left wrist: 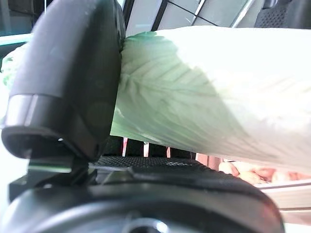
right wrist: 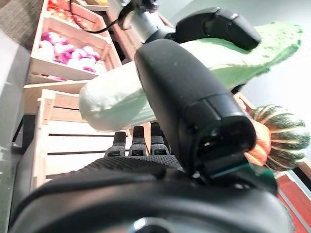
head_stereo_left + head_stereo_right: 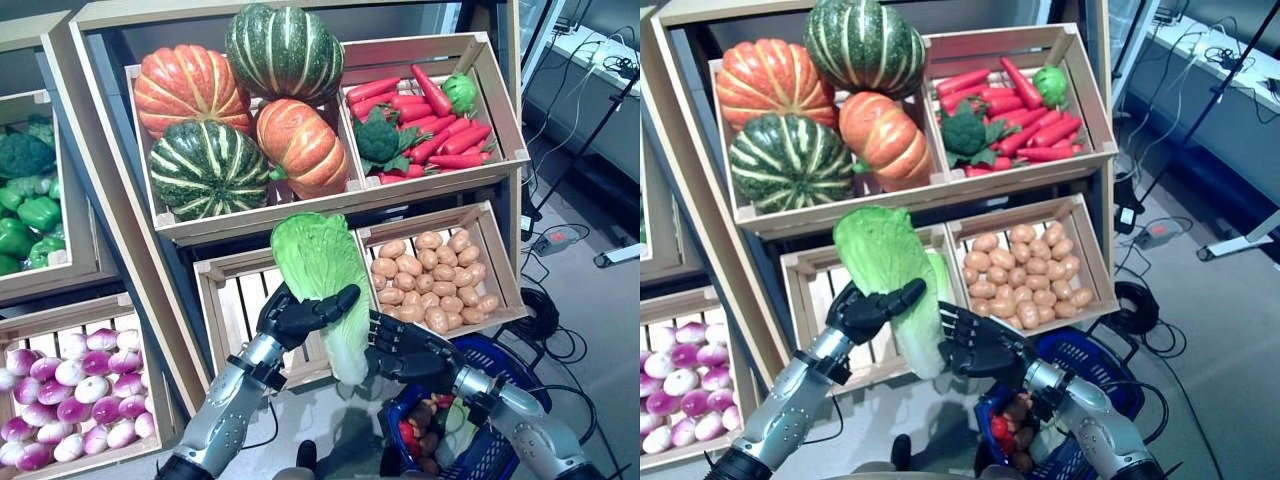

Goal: Put vegetables into the basket

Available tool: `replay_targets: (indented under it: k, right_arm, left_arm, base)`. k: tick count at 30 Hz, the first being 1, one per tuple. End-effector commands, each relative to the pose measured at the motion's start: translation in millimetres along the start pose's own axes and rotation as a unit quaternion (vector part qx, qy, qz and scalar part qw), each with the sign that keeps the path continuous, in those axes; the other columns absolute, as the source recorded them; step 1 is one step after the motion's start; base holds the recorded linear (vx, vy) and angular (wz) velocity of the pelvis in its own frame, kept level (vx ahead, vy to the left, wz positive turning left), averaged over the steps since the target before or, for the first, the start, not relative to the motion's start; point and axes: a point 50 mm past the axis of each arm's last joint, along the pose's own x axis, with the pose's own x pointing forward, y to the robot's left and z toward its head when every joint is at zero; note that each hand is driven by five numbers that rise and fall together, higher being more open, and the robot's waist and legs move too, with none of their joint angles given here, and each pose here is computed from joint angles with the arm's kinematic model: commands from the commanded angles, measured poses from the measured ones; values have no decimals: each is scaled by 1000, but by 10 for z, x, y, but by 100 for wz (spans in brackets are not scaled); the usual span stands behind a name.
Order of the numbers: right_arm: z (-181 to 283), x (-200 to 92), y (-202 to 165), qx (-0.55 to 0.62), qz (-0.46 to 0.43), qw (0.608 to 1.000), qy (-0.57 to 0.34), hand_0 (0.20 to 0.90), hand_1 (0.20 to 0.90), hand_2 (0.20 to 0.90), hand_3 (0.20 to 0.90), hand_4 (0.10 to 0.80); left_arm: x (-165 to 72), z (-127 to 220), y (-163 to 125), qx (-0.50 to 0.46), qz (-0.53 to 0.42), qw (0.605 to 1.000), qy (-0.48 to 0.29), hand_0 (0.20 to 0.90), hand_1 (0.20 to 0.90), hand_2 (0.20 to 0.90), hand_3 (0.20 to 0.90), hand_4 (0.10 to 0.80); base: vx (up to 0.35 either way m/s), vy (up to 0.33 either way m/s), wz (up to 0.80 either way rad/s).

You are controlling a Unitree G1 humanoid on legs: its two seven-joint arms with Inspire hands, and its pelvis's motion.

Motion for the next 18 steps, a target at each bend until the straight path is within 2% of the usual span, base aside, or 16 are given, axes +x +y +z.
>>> replay_targets:
  k: [1,9,18]
  right_arm:
    - [492,112,211,-34,69,989,-123,900,900,900,900,800]
    - [621,-43,104,-51,4,985,-162,900,900,900,900,800]
    - [597,34,200,-42,54,987,-143,900,900,900,900,800]
  left_arm:
    - [241,444,-258,14,-95,989,-111,300,300,300,300,400]
    - [206,488,-201,28,-81,990,-116,300,300,300,300,400]
    - [268,485,-232,33,-84,989,-113,300,300,300,300,400]
  base:
    - [-36,1,-5]
    - [-25,-4,-6]
    - [-4,0,-1]
